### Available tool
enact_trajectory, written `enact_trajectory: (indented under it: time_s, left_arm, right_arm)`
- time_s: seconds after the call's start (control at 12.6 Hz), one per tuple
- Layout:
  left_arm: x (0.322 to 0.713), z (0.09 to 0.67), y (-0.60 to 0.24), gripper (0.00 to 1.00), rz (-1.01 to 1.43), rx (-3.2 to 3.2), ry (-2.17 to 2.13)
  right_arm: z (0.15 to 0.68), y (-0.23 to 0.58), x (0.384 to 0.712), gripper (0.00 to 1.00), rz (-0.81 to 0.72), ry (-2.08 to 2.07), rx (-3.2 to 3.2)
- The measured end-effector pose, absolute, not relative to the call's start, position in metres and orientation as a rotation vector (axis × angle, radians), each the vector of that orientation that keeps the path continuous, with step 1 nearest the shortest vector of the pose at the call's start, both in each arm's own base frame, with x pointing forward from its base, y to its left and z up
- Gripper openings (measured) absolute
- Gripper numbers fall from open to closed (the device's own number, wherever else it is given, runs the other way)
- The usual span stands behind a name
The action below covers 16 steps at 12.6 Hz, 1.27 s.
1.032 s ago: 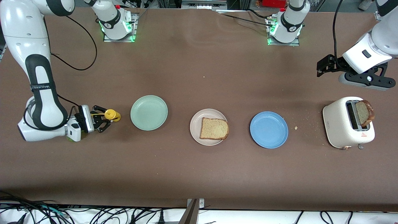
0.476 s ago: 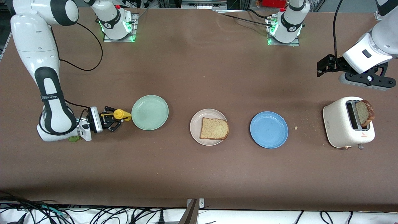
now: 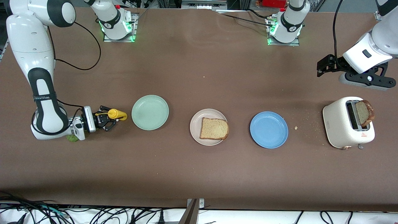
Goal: Make sandwich in beige plate with both arms
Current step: 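Lower the yellow bottle and open the right gripper, then move the right gripper down onto the green lettuce leaf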
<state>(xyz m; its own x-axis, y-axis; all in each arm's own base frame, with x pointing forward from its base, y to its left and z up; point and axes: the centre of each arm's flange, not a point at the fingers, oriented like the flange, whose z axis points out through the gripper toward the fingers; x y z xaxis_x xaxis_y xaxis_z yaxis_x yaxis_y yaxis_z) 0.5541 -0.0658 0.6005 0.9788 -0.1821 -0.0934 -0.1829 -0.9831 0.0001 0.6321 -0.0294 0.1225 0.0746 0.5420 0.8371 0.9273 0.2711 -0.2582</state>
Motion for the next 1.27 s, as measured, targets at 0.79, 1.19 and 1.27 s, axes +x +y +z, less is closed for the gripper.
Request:
enact_trajectory:
  time_s: [0.79, 1.19, 1.27]
  left_arm:
    - [0.554, 0.601, -0.066, 1.0, 0.146, -3.116, 0.287]
    - [0.554, 0.601, -0.066, 1.0, 0.145, -3.117, 0.287]
    - [0.554, 0.601, -0.066, 1.0, 0.145, -3.117, 0.287]
  right_arm:
    - [0.127, -0.056, 0.636, 0.91, -0.51, -1.602, -1.441]
    - [0.179, -0.087, 0.652, 1.0, -0.353, -1.743, -1.544]
    - [0.199, -0.092, 0.655, 1.0, -0.305, -1.782, -1.577]
